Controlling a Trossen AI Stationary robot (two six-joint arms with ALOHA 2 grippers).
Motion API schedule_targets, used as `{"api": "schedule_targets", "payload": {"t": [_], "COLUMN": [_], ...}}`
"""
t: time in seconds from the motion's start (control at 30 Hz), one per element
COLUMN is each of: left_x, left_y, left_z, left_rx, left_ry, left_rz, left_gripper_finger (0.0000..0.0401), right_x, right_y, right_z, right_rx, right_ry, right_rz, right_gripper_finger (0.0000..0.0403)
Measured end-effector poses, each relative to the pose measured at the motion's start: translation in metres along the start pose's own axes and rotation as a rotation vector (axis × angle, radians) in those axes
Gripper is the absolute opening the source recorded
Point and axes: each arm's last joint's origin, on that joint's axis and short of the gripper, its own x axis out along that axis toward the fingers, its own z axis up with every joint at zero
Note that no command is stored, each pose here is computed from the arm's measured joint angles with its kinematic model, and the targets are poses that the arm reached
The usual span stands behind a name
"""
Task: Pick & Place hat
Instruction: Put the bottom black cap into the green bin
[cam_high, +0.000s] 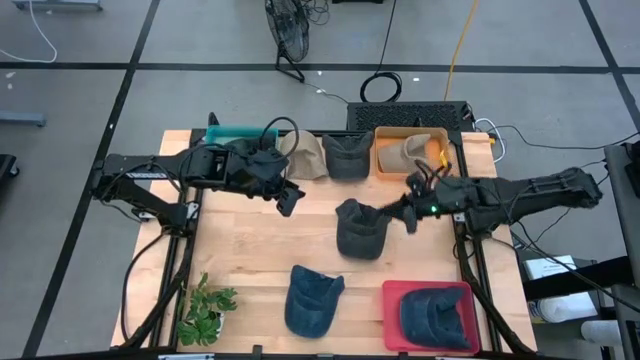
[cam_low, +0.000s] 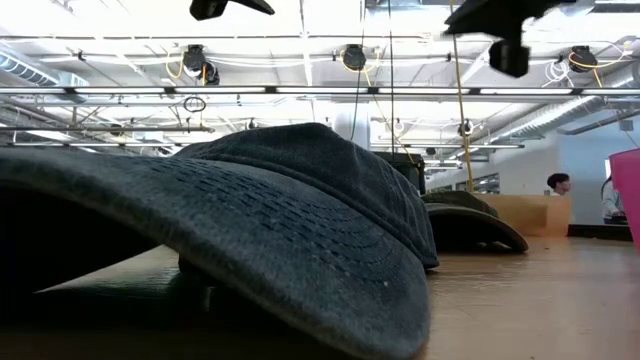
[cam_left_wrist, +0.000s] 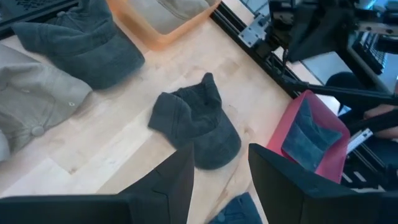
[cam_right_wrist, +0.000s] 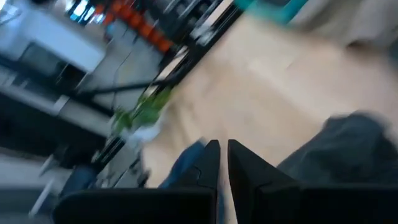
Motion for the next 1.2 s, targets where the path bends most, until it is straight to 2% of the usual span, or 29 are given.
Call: {"api": "schedule_targets", "payload": {"t": [0.07,0.2,0.27,0.33,0.43,0.5,0.53,0.6,0.7,0.8,0.9,0.97,1.03,1.1,1.2], "left_x": [0.0,-0.001,0.004,0.005,0.004,0.004,0.003,-0.003,-0.014,-0.016,-0.016,-0.016,-0.016,-0.016,-0.016], "left_y": [-0.002,-0.004,-0.006,-0.006,-0.007,-0.008,-0.01,-0.012,-0.017,-0.019,-0.018,-0.018,-0.018,-0.017,-0.018], "left_z": [-0.002,-0.002,0.0,0.0,0.0,0.002,0.003,0.008,0.016,0.018,0.018,0.018,0.017,0.016,0.016], "left_rx": [0.023,0.046,0.035,0.031,0.041,0.06,0.072,0.1,0.13,0.159,0.166,0.168,0.18,0.184,0.158], "left_ry": [-0.006,-0.057,-0.071,-0.061,-0.061,-0.072,-0.09,-0.14,-0.234,-0.266,-0.262,-0.265,-0.261,-0.246,-0.241], "left_rz": [0.003,0.04,0.032,0.02,0.001,-0.013,-0.03,-0.065,-0.13,-0.146,-0.127,-0.123,-0.119,-0.12,-0.125], "left_gripper_finger": [0.0163,0.0163,0.0163,0.0163,0.0163,0.0163,0.0163,0.0163,0.0163,0.0163,0.0163,0.0163,0.0163,0.0163,0.0163], "right_x": [0.003,0.017,0.025,0.03,0.027,0.024,0.025,0.033,0.051,0.066,0.078,0.084,0.084,0.072,0.038], "right_y": [0.006,0.001,0.003,0.014,0.031,0.032,0.027,0.012,-0.015,-0.034,-0.052,-0.069,-0.079,-0.075,-0.046], "right_z": [-0.011,-0.028,-0.024,-0.007,0.03,0.054,0.064,0.079,0.098,0.116,0.132,0.135,0.138,0.144,0.149], "right_rx": [-0.022,-0.093,-0.09,-0.086,-0.148,-0.169,-0.172,-0.178,-0.161,-0.17,-0.184,-0.151,-0.093,-0.058,-0.106], "right_ry": [0.037,0.043,-0.014,-0.159,-0.482,-0.677,-0.724,-0.709,-0.592,-0.52,-0.506,-0.473,-0.44,-0.462,-0.593], "right_rz": [-0.008,-0.187,-0.175,-0.054,0.117,0.115,0.076,0.006,-0.023,-0.016,-0.063,-0.111,-0.093,-0.023,0.032], "right_gripper_finger": [0.0011,0.0006,0.0003,0.0001,0.0001,0.0,0.0,0.0,0.0,0.0004,0.0019,0.003,0.004,0.0046,0.0042]}}
